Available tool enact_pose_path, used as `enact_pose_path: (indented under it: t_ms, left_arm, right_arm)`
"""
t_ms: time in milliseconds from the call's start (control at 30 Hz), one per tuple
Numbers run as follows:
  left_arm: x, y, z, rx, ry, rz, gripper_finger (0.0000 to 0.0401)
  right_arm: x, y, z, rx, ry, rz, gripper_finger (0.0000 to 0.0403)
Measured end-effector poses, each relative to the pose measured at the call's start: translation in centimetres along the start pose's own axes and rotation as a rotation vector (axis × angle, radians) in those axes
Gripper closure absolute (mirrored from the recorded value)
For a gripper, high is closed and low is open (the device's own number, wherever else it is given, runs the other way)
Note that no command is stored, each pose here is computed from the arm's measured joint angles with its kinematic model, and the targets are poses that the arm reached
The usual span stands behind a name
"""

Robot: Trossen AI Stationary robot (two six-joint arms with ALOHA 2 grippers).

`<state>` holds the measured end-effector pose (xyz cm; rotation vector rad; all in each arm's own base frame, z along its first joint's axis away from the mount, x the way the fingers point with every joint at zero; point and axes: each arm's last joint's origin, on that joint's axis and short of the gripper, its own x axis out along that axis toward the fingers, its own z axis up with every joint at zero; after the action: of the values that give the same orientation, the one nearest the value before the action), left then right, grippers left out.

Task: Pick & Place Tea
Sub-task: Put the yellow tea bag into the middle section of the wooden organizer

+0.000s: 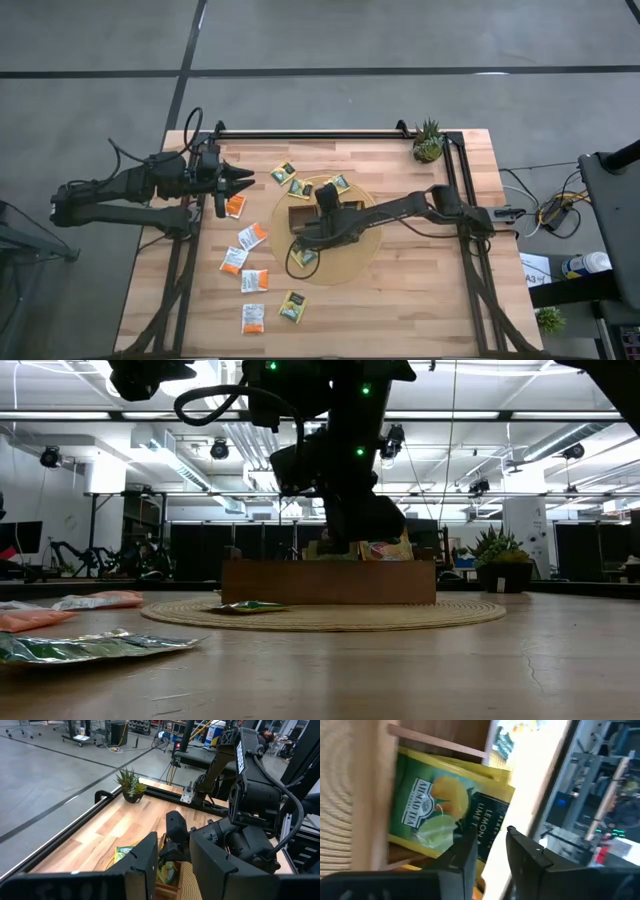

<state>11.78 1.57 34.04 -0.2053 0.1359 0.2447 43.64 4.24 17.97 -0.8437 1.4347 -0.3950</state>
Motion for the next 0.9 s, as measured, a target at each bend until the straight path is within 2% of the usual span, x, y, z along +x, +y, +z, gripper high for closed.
enact_pose_path:
  t_ms: [167, 433, 600, 667, 900]
  left_arm:
    - [0.0, 0.0, 0.0, 0.000, 0.000, 0.000, 0.0293]
    - [0.0, 0.0, 0.0, 0.000, 0.000, 0.000, 0.0293]
    - [0.0, 0.0, 0.0, 0.000, 0.000, 0.000, 0.0293]
    - [0.0, 0.0, 0.0, 0.000, 0.000, 0.000, 0.0293]
    - [0.0, 0.0, 0.0, 0.000, 0.000, 0.000, 0.0293]
  right_arm:
    - [-0.5, -0.7, -0.2, -0.001, -0.005, -0.048, 0.0286]
    - [-1.5, -2.7, -0.9, 0.091, -0.036, -0.055, 0.0271]
    - [-3.1, -5.2, -2.1, 0.284, -0.083, -0.036, 0.0268]
    - [-4.0, -6.8, -3.1, 0.384, -0.116, 0.021, 0.0268]
    - [-4.9, -12.3, -6.4, 0.628, -0.246, 0.379, 0.0268]
